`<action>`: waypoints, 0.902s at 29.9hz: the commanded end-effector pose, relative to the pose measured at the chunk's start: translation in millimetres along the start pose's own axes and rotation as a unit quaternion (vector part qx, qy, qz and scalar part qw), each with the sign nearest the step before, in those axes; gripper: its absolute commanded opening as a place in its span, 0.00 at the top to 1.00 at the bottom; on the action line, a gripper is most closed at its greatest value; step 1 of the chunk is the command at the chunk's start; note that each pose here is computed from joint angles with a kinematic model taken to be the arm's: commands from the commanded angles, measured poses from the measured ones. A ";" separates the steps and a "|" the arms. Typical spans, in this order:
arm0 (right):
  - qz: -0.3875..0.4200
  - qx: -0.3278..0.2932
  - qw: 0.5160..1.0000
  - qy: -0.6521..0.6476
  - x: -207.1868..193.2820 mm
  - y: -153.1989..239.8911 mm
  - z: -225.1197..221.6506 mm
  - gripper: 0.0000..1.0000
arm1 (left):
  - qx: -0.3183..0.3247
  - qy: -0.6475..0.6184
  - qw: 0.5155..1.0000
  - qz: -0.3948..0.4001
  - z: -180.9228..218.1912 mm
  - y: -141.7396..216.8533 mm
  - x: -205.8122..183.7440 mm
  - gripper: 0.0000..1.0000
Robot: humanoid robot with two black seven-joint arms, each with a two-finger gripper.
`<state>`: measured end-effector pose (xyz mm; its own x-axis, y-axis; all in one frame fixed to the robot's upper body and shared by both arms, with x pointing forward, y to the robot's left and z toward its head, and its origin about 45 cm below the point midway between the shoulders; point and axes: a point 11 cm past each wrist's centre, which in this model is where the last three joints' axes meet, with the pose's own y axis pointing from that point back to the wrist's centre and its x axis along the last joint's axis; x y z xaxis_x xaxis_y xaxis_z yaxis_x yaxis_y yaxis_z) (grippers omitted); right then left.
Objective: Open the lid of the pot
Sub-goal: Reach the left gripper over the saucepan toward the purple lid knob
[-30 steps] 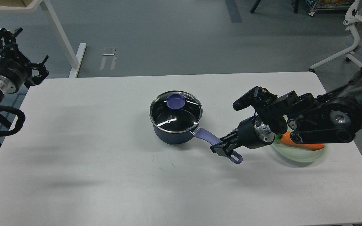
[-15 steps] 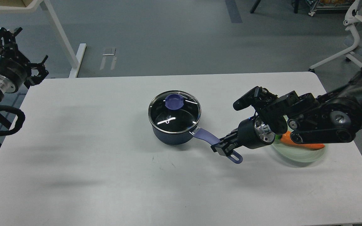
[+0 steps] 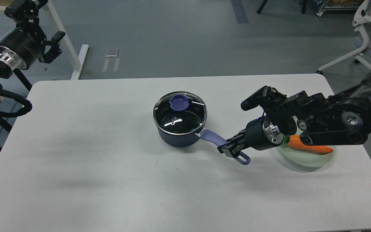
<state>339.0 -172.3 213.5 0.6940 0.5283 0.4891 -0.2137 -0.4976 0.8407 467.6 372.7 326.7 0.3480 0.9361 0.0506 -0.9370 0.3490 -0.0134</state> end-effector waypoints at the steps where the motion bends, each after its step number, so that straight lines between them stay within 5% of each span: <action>1: 0.000 -0.001 1.000 0.004 0.8 0.3 0.2 0.72 | 0.002 -0.089 0.994 -0.061 9.5 -18.2 -32.6 0.07; 8: -0.002 -0.001 1.000 0.013 0.7 -0.1 -0.4 0.72 | -0.019 -0.250 0.948 -0.198 11.2 -39.0 -124.5 0.07; 14: -0.002 0.001 1.000 0.017 2.7 -1.4 -2.7 0.72 | -0.044 -0.425 0.853 -0.301 -4.6 -32.4 -191.1 0.07; 27: 0.000 0.003 1.000 0.019 4.3 -1.1 -3.3 0.72 | -0.093 -0.637 0.665 -0.378 -91.8 -6.1 -239.9 0.07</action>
<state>339.9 -167.9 214.8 0.6690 0.5541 0.4954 -0.2091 -0.4993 0.8408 397.5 154.8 233.6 0.3422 -0.2131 0.9152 -0.4648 0.8080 0.3620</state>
